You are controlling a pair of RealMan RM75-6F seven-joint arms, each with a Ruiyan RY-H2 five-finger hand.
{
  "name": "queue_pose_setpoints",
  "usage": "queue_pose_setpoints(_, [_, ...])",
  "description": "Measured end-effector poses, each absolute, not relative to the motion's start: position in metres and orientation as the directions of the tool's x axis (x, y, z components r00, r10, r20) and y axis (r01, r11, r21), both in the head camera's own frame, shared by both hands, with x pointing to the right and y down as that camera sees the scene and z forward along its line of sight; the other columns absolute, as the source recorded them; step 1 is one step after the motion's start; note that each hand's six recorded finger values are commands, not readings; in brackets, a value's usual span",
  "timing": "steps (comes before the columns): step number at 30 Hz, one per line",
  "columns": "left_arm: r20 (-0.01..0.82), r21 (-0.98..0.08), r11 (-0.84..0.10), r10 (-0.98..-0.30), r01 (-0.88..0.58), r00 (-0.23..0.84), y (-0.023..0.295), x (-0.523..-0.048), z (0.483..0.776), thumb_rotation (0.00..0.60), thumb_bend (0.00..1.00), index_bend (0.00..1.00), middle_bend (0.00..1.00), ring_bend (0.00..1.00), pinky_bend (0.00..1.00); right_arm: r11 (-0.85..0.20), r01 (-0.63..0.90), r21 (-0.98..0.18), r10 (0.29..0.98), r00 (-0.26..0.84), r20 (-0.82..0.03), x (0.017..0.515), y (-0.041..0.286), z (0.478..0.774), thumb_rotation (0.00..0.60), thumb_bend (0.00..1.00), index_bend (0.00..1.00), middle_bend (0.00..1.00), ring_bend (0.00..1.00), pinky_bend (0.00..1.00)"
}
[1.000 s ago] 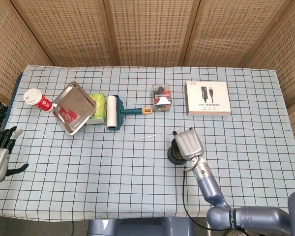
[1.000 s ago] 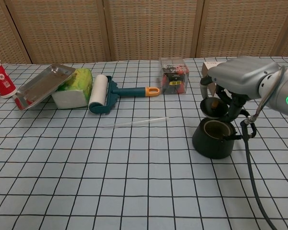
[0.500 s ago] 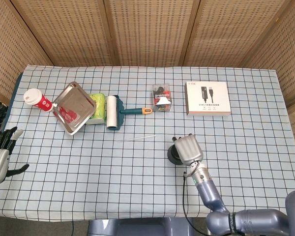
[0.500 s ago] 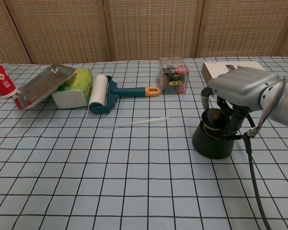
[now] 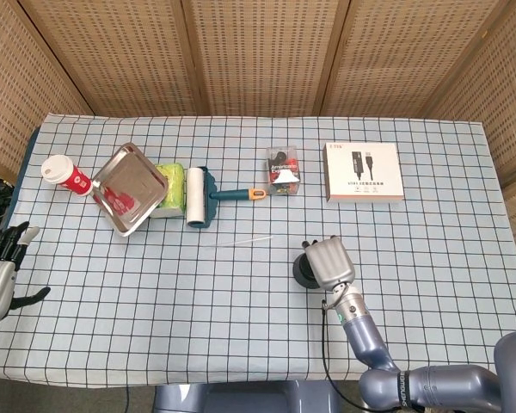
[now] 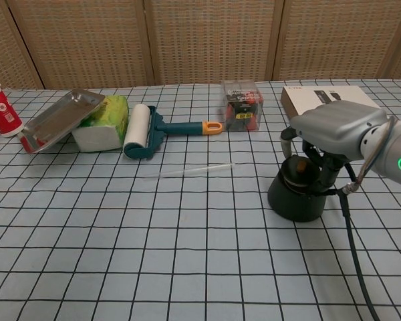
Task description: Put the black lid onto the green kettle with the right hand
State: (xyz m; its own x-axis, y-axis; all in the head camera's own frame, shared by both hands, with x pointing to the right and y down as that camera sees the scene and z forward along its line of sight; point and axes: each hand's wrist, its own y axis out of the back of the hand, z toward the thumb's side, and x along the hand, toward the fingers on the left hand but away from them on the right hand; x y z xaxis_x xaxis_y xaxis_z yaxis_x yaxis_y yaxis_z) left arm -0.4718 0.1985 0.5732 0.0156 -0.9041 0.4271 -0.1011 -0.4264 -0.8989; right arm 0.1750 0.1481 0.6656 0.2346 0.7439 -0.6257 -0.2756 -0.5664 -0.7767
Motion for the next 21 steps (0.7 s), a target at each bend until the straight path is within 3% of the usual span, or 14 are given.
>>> queue_pose_setpoints(11, [0.432, -0.897, -0.432, -0.902, -0.096, 0.014, 0.1991, -0.4714, 0.5738, 0.6, 0.02, 0.0, 0.0, 0.0, 0.0, -0.564, -0.272, -0.779, 0.744, 0.242, -0.623, 0.1746, 0.1489, 0.6643, 0.6, 0.34, 0.45, 0.81, 0.81, 0.54])
queue_pose_setpoints(21, [0.43, -0.897, -0.429, -0.903, -0.102, 0.012, 0.1986, -0.4725, 0.5727, 0.6, 0.02, 0.0, 0.0, 0.0, 0.0, -0.564, -0.276, -0.778, 0.741, 0.248, -0.625, 0.1714, 0.1519, 0.6622, 0.6, 0.31, 0.4, 0.81, 0.81, 0.54])
